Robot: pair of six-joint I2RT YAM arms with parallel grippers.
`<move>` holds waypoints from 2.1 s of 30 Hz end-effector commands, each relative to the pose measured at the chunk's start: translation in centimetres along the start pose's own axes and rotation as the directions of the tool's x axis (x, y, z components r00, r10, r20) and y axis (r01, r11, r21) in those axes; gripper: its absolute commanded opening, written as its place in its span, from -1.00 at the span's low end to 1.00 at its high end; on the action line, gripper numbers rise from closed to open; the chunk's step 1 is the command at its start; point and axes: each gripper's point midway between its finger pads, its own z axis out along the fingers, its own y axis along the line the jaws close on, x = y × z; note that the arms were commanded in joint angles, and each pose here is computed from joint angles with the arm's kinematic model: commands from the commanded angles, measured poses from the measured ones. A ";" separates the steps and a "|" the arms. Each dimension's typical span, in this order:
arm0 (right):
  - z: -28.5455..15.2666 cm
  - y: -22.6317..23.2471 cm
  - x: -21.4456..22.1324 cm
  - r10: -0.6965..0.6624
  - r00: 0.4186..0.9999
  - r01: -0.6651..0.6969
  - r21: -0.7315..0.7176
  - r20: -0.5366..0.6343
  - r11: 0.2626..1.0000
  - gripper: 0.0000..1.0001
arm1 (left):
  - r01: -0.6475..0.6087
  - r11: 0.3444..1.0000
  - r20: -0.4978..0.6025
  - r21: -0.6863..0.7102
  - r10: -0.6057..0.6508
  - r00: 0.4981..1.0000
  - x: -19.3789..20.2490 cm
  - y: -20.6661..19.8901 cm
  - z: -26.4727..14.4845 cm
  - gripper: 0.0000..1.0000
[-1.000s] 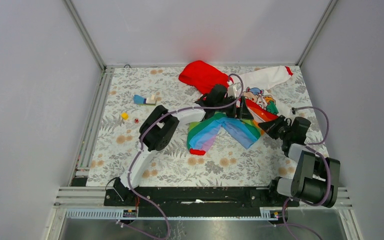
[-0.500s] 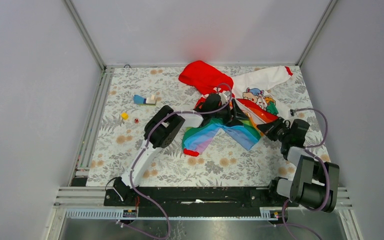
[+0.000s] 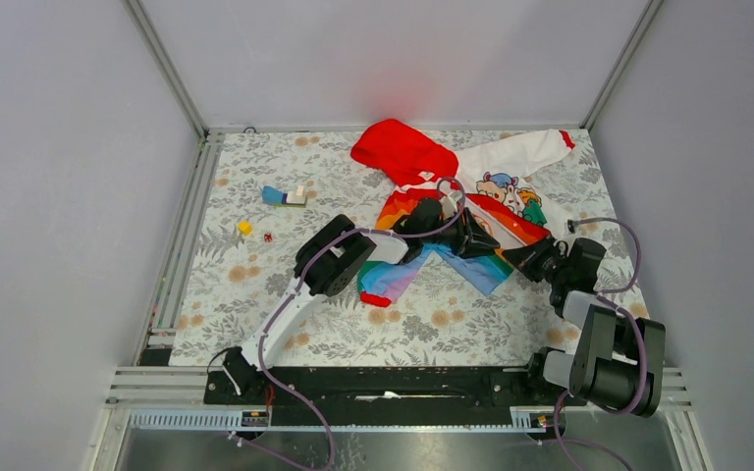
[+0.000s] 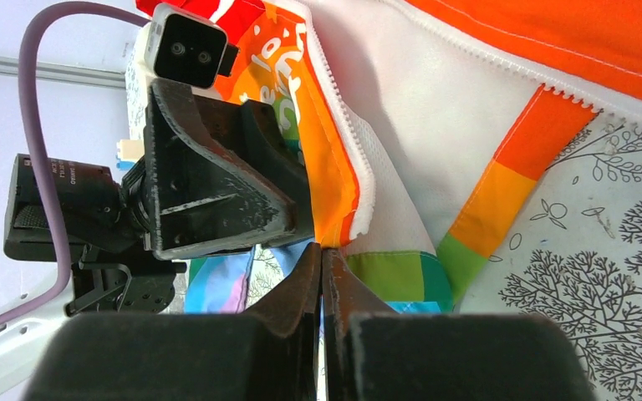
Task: Zip up the jacket
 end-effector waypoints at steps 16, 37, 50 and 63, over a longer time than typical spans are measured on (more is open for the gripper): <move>-0.5 -1.6 -1.3 0.189 0.982 -0.190 0.223 0.026 0.956 0.10 | -0.109 0.992 0.063 0.062 0.106 0.992 -0.4 1.6 -0.9 -1.00; 2.0 -2.6 2.0 0.264 0.955 -0.248 0.128 -0.135 0.960 -0.80 | -0.177 0.984 0.064 -0.024 0.178 0.982 -0.1 2.3 -0.9 -0.60; 1.3 -2.0 0.5 0.206 0.976 -0.195 0.140 -0.064 0.971 -1.00 | -0.179 0.979 0.054 -0.095 0.185 0.981 0.5 3.6 -0.2 -0.17; 0.5 -2.7 -0.3 0.163 0.985 -0.147 0.228 -0.054 0.962 -0.69 | -0.162 0.985 0.031 -0.054 0.164 0.986 1.4 3.8 0.5 -0.99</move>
